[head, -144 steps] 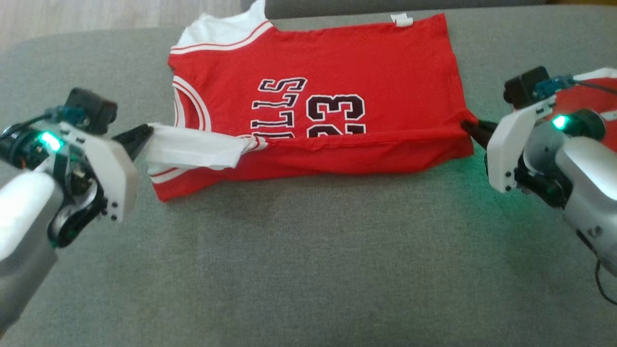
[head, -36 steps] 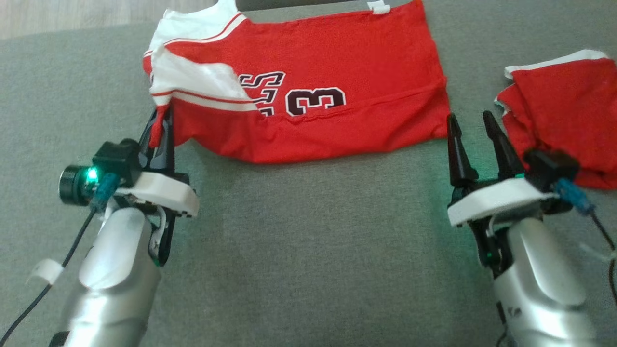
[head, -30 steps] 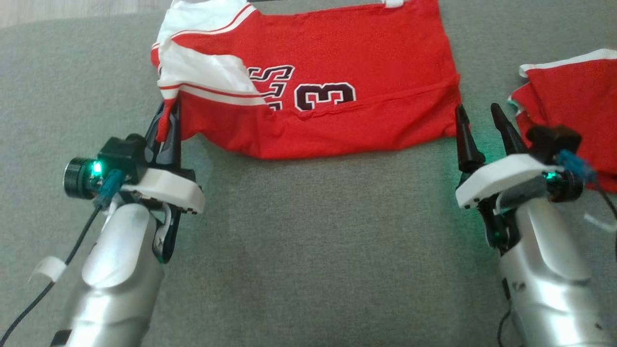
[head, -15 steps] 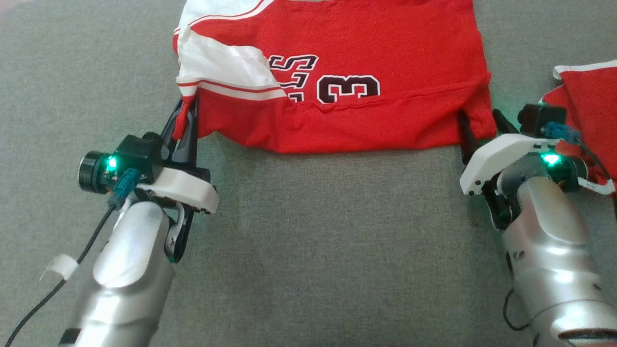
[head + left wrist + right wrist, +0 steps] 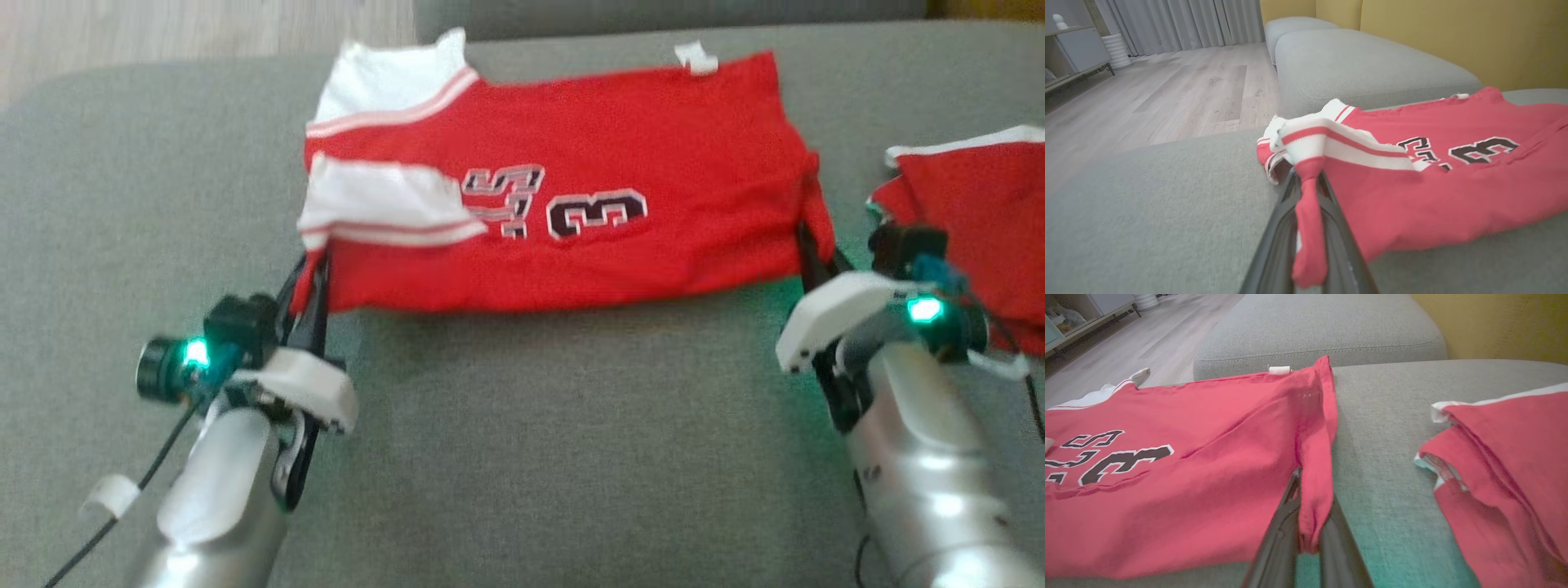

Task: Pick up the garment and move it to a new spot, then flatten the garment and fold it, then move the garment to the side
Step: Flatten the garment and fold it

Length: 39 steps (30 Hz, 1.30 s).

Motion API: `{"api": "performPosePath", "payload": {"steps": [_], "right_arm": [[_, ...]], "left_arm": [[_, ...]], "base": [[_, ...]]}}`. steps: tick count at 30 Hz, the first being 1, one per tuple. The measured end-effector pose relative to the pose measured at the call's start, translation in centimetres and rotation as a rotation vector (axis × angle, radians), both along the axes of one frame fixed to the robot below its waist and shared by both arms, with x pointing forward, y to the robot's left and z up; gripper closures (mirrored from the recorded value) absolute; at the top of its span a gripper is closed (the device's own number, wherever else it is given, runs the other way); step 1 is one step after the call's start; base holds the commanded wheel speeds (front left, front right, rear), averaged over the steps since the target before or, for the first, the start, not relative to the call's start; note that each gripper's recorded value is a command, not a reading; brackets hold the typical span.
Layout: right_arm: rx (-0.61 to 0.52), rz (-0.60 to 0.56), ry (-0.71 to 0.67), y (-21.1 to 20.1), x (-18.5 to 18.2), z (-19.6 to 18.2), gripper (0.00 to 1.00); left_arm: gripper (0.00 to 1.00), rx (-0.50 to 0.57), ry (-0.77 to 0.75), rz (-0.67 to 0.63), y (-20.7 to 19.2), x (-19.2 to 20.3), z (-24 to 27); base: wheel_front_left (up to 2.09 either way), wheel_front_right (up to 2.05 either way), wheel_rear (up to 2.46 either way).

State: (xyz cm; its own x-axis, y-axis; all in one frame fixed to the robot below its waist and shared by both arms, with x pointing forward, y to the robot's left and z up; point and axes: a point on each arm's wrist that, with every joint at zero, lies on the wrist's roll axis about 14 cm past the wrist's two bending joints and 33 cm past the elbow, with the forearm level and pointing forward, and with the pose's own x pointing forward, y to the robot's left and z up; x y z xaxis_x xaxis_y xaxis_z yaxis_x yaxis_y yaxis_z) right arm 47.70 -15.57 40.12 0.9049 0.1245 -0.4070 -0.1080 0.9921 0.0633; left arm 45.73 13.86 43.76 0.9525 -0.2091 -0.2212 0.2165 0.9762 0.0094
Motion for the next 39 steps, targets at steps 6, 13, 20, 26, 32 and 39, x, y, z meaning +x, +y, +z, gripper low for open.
{"api": "performPosePath", "payload": {"steps": [6,13,20,26,32,39], "right_arm": [[-0.006,-0.014,0.024,-0.9,-4.0,-0.2,1.00],[-0.016,-0.025,0.063,-1.6,-8.4,-0.1,1.00],[-0.022,-0.039,0.089,-2.2,-11.9,0.4,1.00],[0.023,-0.050,0.129,-1.9,-14.9,-0.1,1.00],[0.041,-0.074,0.106,-2.5,-15.1,0.6,0.55],[0.128,-0.133,-0.053,-3.5,-13.5,3.7,0.00]], "left_arm": [[1.00,0.031,0.067,-0.009,0.5,-3.2,-1.0],[1.00,0.019,0.162,-0.012,0.3,-7.7,-2.9],[1.00,0.022,0.209,-0.041,-0.4,-10.8,-3.7],[1.00,0.018,0.234,-0.043,-0.8,-12.1,-3.8],[0.01,0.009,0.246,-0.024,-1.0,-12.0,-3.8],[0.00,-0.006,0.129,0.017,-0.9,-10.0,-1.5]], "base": [[0.00,0.00,0.00],[0.00,0.00,0.00],[0.00,0.00,0.00],[0.00,0.00,0.00],[0.00,0.00,0.00],[0.00,0.00,0.00]]}}
